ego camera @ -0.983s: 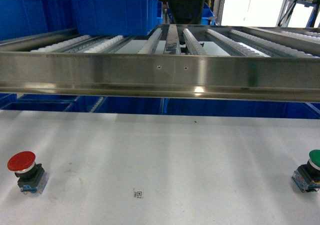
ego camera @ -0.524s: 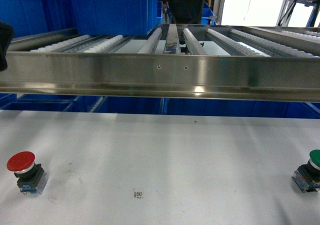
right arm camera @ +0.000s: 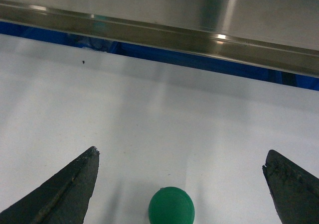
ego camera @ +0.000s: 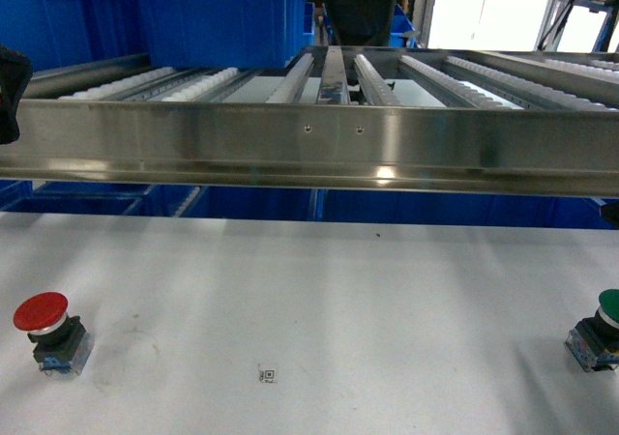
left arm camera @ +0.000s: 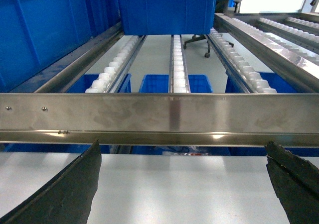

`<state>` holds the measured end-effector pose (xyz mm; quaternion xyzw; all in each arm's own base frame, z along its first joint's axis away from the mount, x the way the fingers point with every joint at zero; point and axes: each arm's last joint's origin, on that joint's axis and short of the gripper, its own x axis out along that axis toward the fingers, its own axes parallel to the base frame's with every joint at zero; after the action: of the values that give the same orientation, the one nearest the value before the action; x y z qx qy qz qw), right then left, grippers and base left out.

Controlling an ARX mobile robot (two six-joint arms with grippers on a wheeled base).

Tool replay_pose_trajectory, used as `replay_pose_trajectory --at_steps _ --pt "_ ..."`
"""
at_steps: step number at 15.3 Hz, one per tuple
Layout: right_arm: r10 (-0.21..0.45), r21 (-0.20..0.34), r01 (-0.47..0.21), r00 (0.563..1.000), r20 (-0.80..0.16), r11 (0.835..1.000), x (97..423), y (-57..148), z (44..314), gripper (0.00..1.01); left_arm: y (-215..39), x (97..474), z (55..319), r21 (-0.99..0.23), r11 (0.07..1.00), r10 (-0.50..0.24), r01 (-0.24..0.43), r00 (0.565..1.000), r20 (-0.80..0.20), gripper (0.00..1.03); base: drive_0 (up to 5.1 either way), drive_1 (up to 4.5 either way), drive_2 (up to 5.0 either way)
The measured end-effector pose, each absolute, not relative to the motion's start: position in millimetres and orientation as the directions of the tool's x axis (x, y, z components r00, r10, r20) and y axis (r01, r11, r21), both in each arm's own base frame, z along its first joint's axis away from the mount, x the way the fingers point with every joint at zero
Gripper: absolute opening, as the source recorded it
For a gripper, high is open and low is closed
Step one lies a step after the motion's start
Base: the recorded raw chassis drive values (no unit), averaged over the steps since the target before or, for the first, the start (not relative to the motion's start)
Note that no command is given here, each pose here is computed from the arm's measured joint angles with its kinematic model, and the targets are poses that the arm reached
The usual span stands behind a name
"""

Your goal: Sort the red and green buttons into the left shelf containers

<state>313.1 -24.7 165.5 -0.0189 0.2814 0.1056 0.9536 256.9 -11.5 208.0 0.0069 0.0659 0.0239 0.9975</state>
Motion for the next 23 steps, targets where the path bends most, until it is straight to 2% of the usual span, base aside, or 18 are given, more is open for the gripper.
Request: replay_pose_trajectory --at_steps 3,5,7,11,16,17,20,22,23 --pt "0.195 0.014 -0.229 0.794 -0.576 0.973 325 -18 152 0.98 -11 257 208 0.017 0.999 0.049 -0.047 0.99 -0.131 0.98 0.0 0.0 0.0" --pt "0.172 0.004 -0.217 0.764 -0.622 0.976 330 -19 131 0.98 -11 257 208 0.017 0.999 0.049 -0.047 0.99 -0.131 0.98 0.0 0.0 0.0" --pt "0.156 -0.009 -0.21 0.756 -0.635 0.978 333 -21 120 0.98 -11 257 208 0.017 0.999 0.049 -0.047 0.99 -0.131 0.98 0.0 0.0 0.0" --pt "0.152 0.01 -0.205 0.694 -0.704 0.979 334 -23 87 0.98 -11 257 208 0.017 0.999 0.049 -0.047 0.99 -0.131 0.98 0.0 0.0 0.0" --pt "0.131 0.001 -0.195 0.66 -0.739 0.981 335 -24 59 0.98 -11 257 208 0.017 0.999 0.049 -0.047 0.99 -0.131 0.98 0.0 0.0 0.0" --pt "0.128 -0.006 -0.193 0.672 -0.73 0.981 334 -23 58 0.98 -11 257 208 0.017 0.999 0.049 -0.047 0.99 -0.131 0.98 0.0 0.0 0.0" --pt "0.127 -0.004 -0.192 0.663 -0.738 0.981 327 -23 52 0.68 -11 257 208 0.017 0.999 0.049 -0.047 0.99 -0.131 0.98 0.0 0.0 0.0" --pt "0.127 -0.004 -0.193 0.662 -0.738 0.981 322 -22 48 0.39 -11 257 208 0.017 0.999 0.049 -0.047 0.99 -0.131 0.98 0.0 0.0 0.0" --pt "0.128 -0.006 -0.193 0.671 -0.731 0.981 319 -22 48 0.27 -11 257 208 0.017 0.999 0.049 -0.047 0.99 -0.131 0.98 0.0 0.0 0.0"
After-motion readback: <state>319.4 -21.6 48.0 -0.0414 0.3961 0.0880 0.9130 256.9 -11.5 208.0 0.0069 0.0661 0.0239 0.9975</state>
